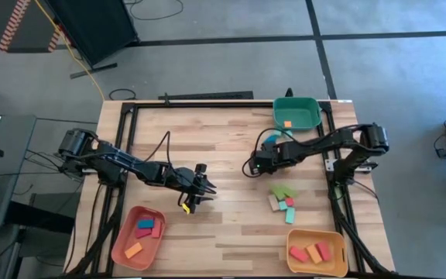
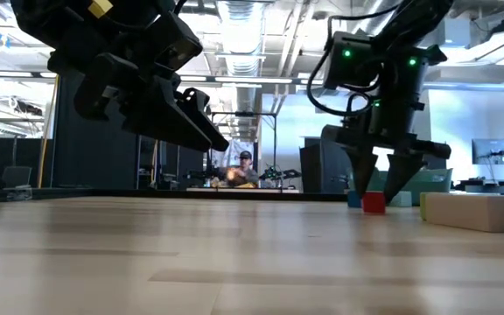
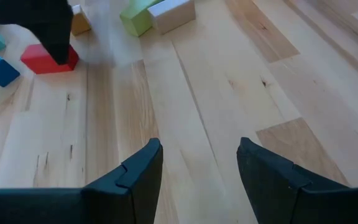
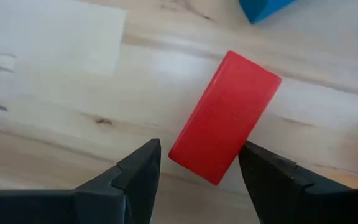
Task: Sort blocks by size
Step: Put the large red rectangular block into the yellow bin
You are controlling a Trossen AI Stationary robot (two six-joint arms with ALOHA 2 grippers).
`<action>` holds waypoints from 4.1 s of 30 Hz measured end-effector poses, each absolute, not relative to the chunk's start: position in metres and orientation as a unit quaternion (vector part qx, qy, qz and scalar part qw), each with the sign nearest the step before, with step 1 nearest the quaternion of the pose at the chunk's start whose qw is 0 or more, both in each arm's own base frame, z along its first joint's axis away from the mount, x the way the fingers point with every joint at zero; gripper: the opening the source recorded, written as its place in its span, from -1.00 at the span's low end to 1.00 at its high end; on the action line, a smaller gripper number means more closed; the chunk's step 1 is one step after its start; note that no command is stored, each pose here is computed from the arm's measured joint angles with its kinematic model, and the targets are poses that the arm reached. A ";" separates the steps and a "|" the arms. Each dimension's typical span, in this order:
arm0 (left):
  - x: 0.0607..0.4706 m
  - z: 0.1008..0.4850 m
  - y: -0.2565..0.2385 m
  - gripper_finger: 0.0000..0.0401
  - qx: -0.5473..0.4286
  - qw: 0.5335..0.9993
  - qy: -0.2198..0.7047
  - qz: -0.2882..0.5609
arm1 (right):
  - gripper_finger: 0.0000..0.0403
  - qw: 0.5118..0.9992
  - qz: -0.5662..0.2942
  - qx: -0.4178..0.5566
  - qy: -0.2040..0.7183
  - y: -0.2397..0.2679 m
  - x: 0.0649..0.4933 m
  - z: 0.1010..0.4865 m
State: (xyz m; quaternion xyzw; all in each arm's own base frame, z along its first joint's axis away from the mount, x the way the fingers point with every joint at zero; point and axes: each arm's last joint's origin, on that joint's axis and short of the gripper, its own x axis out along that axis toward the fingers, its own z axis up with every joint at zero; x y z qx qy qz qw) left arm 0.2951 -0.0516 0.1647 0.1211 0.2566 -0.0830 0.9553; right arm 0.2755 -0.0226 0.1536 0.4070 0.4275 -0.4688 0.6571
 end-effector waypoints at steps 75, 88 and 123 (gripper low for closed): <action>0.295 0.165 -0.053 -0.02 0.112 0.955 0.256 -0.096 | -0.22 0.683 -0.462 0.288 0.487 -0.016 0.261 0.145; 0.295 0.165 -0.053 -0.02 0.108 0.956 0.257 -0.095 | -0.22 0.735 -0.368 0.216 0.527 0.062 0.284 0.230; 0.295 0.165 -0.053 -0.02 0.109 0.957 0.252 -0.095 | -0.22 0.656 -0.237 0.326 0.639 0.265 0.141 0.261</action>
